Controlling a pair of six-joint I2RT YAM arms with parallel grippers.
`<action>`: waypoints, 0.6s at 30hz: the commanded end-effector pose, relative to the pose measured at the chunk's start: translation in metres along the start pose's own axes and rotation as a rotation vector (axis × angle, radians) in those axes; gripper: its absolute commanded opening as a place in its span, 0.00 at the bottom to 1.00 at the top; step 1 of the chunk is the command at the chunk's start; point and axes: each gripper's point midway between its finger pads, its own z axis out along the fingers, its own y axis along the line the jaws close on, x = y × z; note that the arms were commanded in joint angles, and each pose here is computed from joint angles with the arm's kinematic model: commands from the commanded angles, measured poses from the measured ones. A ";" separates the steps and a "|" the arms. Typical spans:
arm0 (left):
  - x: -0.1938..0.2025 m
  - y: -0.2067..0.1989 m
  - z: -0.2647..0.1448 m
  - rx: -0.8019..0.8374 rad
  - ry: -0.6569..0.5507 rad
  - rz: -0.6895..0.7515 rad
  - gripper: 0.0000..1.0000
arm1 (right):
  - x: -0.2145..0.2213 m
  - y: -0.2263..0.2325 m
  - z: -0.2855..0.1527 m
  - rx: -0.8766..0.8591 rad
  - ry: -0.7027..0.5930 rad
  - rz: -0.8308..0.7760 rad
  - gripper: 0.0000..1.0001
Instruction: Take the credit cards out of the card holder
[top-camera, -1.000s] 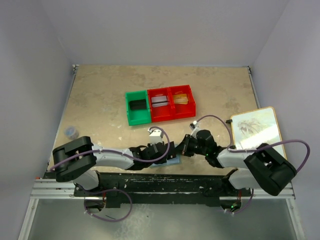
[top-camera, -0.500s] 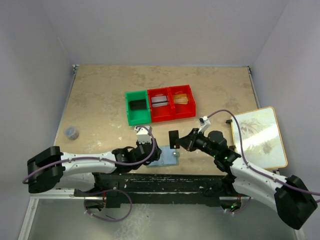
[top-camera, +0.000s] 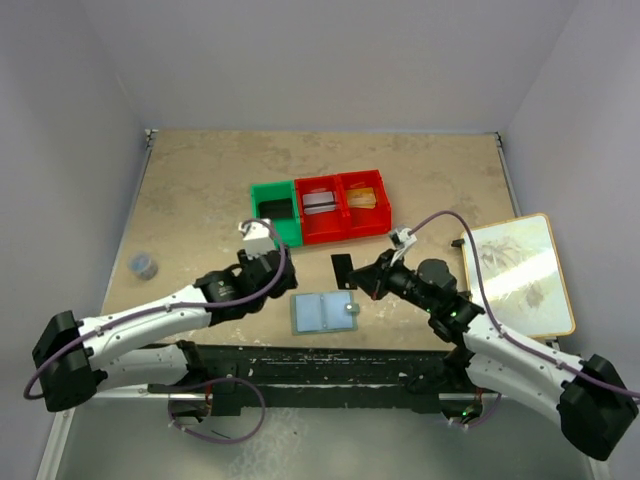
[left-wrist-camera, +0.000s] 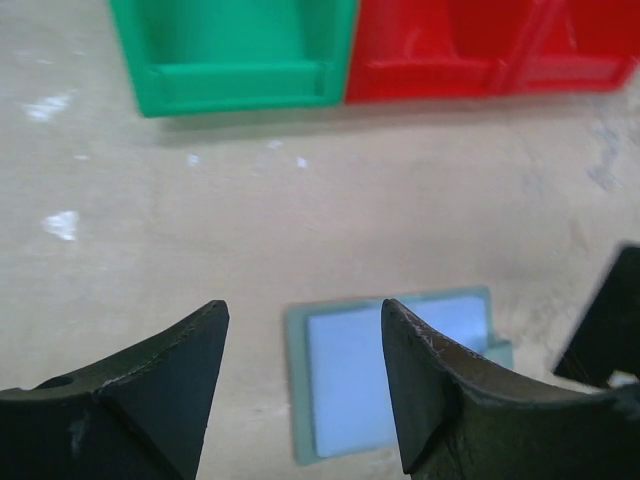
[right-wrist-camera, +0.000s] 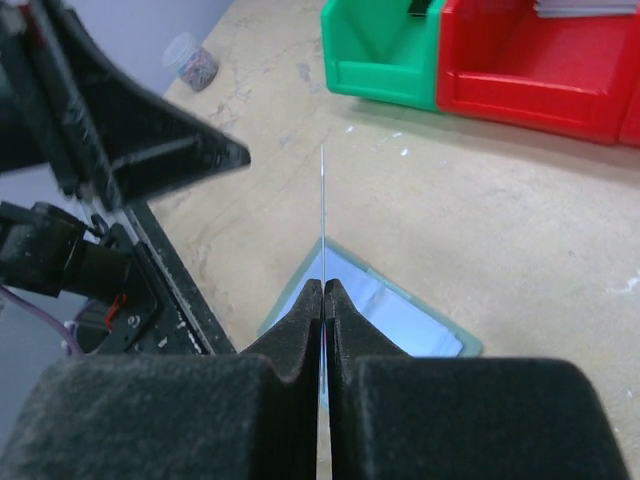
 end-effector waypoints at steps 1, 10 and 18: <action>-0.045 0.038 -0.023 -0.127 -0.046 0.005 0.61 | -0.034 0.031 0.010 -0.054 -0.069 -0.161 0.00; -0.105 0.129 -0.045 -0.432 -0.140 0.022 0.70 | -0.066 0.057 0.025 -0.049 -0.172 -0.422 0.00; -0.116 0.161 -0.042 -0.524 -0.155 -0.035 0.71 | -0.094 0.046 0.061 0.091 -0.124 -0.555 0.00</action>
